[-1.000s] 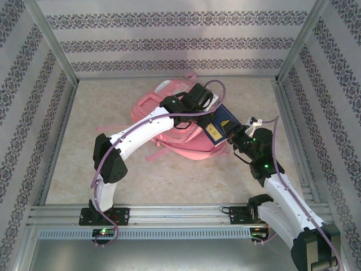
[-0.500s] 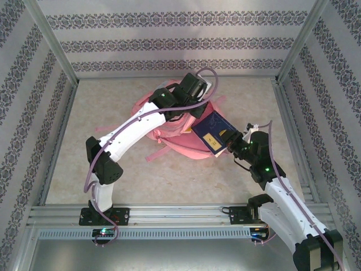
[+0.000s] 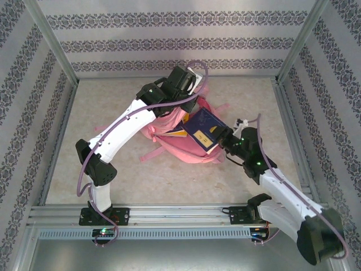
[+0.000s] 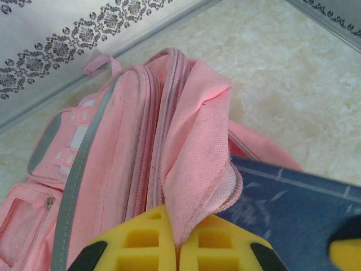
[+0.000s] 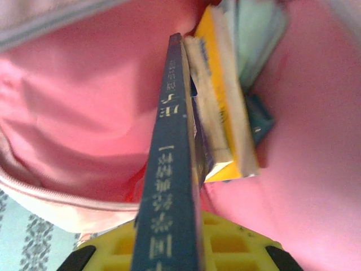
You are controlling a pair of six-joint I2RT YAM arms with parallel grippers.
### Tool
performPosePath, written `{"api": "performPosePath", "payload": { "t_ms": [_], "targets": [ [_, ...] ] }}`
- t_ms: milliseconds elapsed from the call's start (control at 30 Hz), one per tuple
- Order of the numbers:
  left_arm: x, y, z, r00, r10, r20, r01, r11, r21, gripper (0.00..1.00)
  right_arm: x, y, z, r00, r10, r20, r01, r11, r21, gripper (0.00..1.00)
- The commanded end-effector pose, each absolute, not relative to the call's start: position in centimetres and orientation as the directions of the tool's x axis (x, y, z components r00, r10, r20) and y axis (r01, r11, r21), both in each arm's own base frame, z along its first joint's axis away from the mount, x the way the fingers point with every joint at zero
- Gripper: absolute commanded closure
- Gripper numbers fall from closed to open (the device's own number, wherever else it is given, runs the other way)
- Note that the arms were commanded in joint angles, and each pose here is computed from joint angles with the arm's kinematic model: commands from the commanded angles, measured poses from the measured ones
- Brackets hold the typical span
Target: Pack the student bag
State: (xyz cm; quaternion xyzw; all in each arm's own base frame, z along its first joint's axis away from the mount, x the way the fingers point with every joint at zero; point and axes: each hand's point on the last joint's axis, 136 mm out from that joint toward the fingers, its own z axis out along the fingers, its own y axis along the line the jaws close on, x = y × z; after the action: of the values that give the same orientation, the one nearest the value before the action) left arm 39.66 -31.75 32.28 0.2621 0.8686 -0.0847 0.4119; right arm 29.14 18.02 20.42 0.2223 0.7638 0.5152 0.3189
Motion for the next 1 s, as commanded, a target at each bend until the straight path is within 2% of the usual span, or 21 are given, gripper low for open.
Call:
{"api": "performPosePath", "payload": {
  "t_ms": [0, 167, 367, 500, 633, 767, 867, 967],
  "targets": [
    [40.2, -30.9, 38.4, -0.443, 0.256, -0.859, 0.492, 0.870, 0.006, 1.00, 30.5, 20.4, 26.1, -0.666, 0.678, -0.310, -0.158, 0.278, 0.948, 1.00],
    [39.7, -32.0, 38.6, -0.479, 0.199, -0.855, 0.507, 0.858, -0.085, 1.00, 33.0, 22.9, 25.3, -0.667, 0.672, -0.321, -0.154, 0.297, 0.942, 1.00],
    [38.7, -32.8, 39.0, -0.540, 0.136, -0.831, 0.515, 0.834, -0.198, 1.00, 37.5, 25.3, 23.3, -0.589, 0.700, -0.405, -0.122, 0.419, 0.900, 1.00],
    [38.1, -33.1, 39.6, -0.550, 0.110, -0.828, 0.524, 0.817, -0.239, 1.00, 41.3, 27.2, 21.8, -0.560, 0.741, -0.370, -0.068, 0.405, 0.912, 1.00],
    [38.1, -33.3, 40.0, -0.548, 0.088, -0.832, 0.524, 0.812, -0.259, 1.00, 44.7, 29.6, 19.1, -0.513, 0.798, -0.317, -0.022, 0.357, 0.934, 0.96],
    [38.4, -34.2, 39.9, -0.562, 0.068, -0.824, 0.531, 0.794, -0.296, 1.00, 47.3, 32.5, 17.3, -0.523, 0.792, -0.315, -0.066, 0.331, 0.941, 0.85],
    [38.6, -34.4, 39.3, -0.573, 0.069, -0.817, 0.526, 0.795, -0.301, 1.00, 48.1, 34.9, 17.7, -0.589, 0.754, -0.291, -0.130, 0.268, 0.955, 0.71],
    [39.1, -34.1, 38.7, -0.576, 0.077, -0.814, 0.511, 0.811, -0.286, 1.00, 47.0, 35.5, 19.0, -0.623, 0.718, -0.312, -0.176, 0.260, 0.949, 0.55]
  ]
}}
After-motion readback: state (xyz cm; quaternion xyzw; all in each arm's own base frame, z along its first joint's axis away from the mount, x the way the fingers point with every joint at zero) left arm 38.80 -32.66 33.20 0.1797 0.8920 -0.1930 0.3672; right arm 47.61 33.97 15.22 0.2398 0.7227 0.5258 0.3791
